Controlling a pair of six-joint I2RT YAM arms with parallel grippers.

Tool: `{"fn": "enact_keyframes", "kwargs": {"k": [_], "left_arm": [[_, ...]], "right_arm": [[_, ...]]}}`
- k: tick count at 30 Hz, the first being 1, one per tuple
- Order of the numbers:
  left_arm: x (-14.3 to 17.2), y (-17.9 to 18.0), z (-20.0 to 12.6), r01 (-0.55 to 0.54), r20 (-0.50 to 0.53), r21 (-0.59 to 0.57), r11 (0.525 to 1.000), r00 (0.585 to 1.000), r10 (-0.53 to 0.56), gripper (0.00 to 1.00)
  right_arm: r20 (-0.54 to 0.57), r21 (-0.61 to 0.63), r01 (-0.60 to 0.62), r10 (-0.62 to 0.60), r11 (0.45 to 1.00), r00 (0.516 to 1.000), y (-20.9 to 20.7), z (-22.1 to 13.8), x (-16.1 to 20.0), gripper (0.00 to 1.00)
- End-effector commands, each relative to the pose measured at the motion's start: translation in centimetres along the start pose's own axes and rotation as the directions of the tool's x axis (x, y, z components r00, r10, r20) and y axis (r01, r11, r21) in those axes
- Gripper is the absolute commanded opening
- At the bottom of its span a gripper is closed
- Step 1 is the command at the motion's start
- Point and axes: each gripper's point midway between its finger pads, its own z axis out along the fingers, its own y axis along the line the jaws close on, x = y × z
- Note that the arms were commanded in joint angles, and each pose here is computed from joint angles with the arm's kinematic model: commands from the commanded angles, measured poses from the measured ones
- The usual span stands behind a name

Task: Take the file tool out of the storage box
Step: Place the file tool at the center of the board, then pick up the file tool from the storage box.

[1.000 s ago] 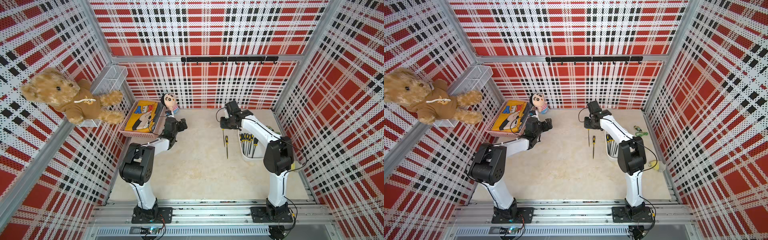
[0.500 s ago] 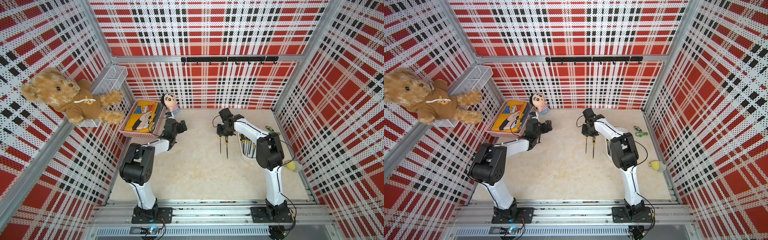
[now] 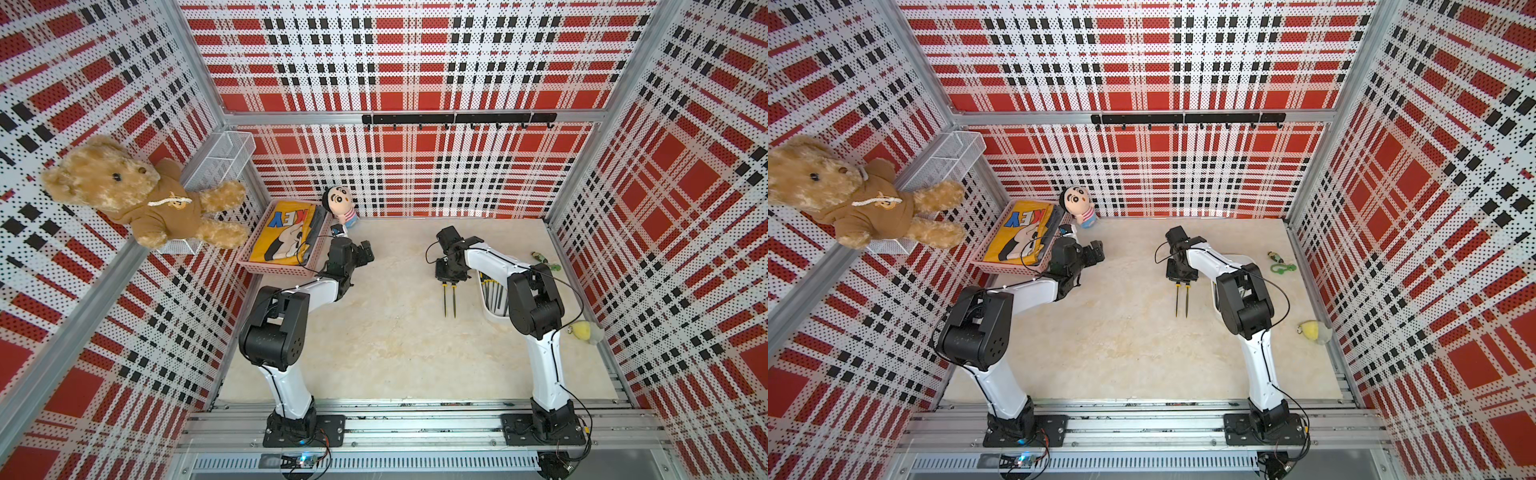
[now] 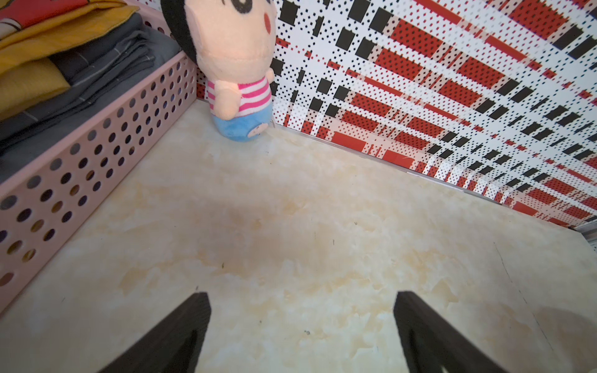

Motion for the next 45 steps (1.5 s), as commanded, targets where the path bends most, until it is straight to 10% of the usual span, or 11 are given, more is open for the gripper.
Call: {"fn": "enact_keyframes", "kwargs": {"k": [1, 19, 31, 45], "left_arm": [[-0.1, 0.4, -0.3, -0.003, 0.002, -0.006, 1.0, 1.0, 0.003, 0.96], [-0.5, 0.4, -0.3, -0.002, 0.009, -0.003, 1.0, 1.0, 0.002, 0.96], [-0.8, -0.2, -0.1, 0.003, 0.012, 0.013, 1.0, 1.0, -0.004, 0.95], [-0.2, 0.1, 0.1, -0.001, 0.0, 0.007, 1.0, 1.0, 0.001, 0.96]], "right_arm": [[-0.004, 0.032, 0.011, -0.011, 0.999, 1.0, -0.5, 1.1, 0.5, 0.18], [0.012, 0.045, 0.034, -0.034, 0.998, 0.999, -0.4, 1.1, -0.1, 0.47], [0.226, 0.005, 0.062, -0.062, 0.998, 0.972, 1.3, -7.3, -5.6, 0.5], [0.165, 0.164, -0.199, 0.172, 0.966, 0.971, -15.8, -7.6, -5.2, 0.34]]}}
